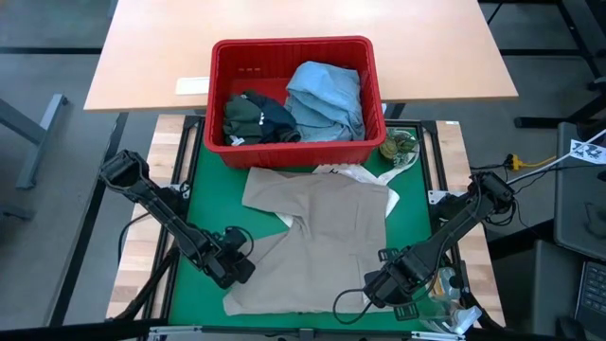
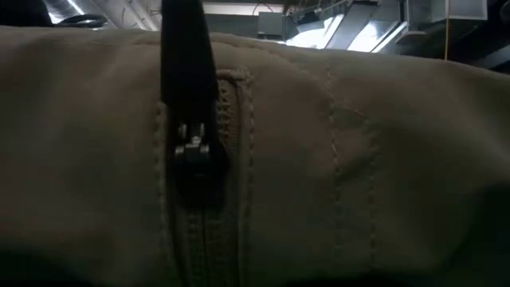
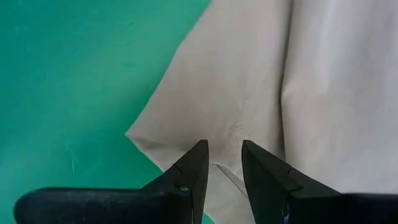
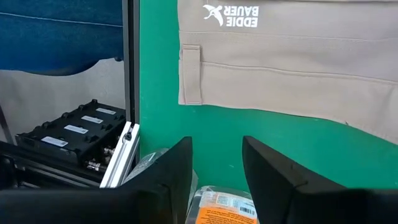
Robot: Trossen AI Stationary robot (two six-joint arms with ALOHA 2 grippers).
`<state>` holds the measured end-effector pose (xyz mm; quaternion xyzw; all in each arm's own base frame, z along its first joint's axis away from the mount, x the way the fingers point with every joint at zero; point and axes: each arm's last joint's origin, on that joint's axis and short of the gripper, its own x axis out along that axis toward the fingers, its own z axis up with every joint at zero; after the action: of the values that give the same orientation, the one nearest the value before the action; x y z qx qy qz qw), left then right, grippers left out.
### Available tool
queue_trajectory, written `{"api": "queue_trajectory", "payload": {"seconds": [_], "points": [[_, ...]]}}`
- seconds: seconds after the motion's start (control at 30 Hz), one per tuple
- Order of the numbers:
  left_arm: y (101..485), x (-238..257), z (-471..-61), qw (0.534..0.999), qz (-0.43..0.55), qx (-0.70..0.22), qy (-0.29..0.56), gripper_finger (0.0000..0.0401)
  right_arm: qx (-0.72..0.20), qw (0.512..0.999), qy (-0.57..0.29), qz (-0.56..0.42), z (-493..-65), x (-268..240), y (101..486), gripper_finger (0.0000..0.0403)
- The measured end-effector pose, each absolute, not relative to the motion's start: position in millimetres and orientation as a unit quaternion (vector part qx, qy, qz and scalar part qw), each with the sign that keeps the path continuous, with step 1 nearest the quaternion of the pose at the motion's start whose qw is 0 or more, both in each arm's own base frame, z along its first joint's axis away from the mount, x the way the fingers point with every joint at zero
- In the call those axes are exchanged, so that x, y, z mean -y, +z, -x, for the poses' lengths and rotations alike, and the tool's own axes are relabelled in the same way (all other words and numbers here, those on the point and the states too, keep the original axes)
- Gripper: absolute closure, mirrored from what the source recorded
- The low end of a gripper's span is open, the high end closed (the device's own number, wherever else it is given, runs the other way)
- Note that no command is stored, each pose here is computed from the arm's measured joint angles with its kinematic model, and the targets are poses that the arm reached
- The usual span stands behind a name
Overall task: Fold Laundry from Bin
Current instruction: Fold the brown shorts
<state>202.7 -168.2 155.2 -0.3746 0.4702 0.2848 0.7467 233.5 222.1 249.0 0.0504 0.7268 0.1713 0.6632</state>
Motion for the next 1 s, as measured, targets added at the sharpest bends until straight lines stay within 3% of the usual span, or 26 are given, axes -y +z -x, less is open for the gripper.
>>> {"api": "queue_trajectory", "payload": {"seconds": [0.13, 1.0], "points": [[154.8, 170.5, -200.7, 0.723, 0.398, -0.487, 0.286, 0.0310, -0.727, 0.663, 0.171, -0.050, -233.5, -222.1, 249.0, 0.0263], [145.9, 169.3, -204.8, 0.736, 0.393, -0.449, 0.320, 0.0310, -0.726, 0.664, 0.173, -0.048, -233.8, -222.0, 249.1, 0.0262]]}}
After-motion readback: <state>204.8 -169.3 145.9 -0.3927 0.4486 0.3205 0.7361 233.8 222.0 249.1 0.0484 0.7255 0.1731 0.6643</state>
